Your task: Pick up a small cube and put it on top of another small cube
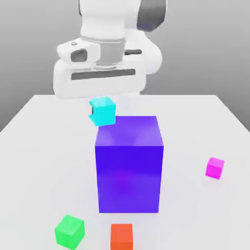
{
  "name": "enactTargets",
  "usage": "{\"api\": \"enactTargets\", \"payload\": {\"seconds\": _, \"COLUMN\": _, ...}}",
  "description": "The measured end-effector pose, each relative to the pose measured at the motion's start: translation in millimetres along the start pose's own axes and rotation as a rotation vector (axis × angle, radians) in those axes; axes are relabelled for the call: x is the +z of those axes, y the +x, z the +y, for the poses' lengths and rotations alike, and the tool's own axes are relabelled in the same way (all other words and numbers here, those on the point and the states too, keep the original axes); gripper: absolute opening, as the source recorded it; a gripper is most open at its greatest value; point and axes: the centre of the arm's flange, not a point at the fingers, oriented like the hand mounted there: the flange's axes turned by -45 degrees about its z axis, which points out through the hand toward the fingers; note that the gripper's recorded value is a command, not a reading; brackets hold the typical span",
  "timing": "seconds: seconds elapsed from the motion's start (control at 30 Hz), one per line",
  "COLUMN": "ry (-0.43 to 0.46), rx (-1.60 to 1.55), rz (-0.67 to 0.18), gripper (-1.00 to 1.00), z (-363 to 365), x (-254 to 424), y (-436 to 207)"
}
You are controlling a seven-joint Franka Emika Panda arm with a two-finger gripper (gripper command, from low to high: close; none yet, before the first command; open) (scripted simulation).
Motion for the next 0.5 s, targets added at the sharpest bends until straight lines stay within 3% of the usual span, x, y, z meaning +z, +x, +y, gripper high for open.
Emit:
{"api": "enactTargets", "payload": {"seconds": 0.27, "ry": -0.116, "rx": 0.223, "rz": -0.050, "gripper": -1.00, "z": -10, "x": 33, "y": 54}}
{"api": "enactTargets", "payload": {"seconds": 0.5, "ry": -0.163, "rx": 0.388, "rz": -0.050, "gripper": -1.00, "z": -32, "x": 73, "y": 100}}
